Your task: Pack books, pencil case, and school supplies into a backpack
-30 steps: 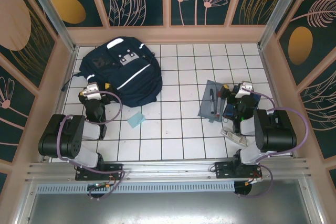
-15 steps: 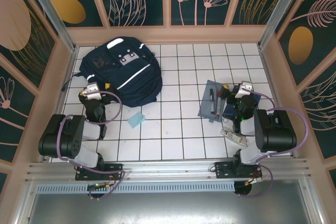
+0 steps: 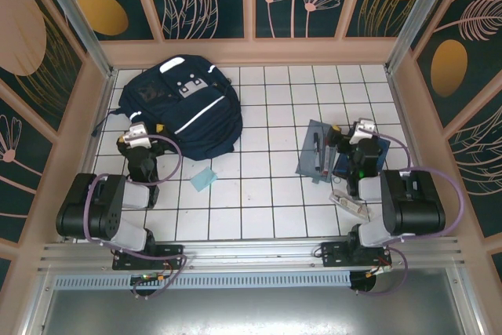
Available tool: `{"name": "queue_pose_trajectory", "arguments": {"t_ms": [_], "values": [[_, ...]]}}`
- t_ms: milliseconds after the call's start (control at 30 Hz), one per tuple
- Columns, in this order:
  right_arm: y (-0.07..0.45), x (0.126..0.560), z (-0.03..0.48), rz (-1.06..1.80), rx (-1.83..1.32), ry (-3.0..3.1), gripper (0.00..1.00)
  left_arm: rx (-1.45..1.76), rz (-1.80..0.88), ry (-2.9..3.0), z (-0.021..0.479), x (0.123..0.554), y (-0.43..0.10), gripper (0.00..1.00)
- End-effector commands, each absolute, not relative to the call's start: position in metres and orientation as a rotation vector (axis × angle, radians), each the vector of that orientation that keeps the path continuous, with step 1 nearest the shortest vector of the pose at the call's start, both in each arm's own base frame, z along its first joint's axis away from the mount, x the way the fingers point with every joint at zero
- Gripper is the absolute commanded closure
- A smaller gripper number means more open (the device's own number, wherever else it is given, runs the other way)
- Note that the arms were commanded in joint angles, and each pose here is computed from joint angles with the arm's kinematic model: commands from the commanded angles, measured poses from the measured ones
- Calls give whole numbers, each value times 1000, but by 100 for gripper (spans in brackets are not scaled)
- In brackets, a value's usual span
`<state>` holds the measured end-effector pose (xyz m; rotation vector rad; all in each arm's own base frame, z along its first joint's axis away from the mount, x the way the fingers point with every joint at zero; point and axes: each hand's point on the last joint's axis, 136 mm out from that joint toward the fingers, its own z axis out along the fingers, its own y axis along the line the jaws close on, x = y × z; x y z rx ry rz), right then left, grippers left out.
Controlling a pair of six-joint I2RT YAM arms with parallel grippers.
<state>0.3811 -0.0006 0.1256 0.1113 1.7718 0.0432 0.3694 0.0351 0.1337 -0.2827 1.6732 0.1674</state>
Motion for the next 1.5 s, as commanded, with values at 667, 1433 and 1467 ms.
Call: {"name": "queue_pose_trajectory", "arguments": {"t_ms": [667,1433,1467], "values": [[293,431,145,822,204,2272,4,-732,-350,1845,158,355,7,1],[372,413,93,1280,283,2268,100,-758,-474,1914,132,347,-10,1],[362,418,95,1264,287,2255,100,-758,-481,1914,133,346,-11,1]]}}
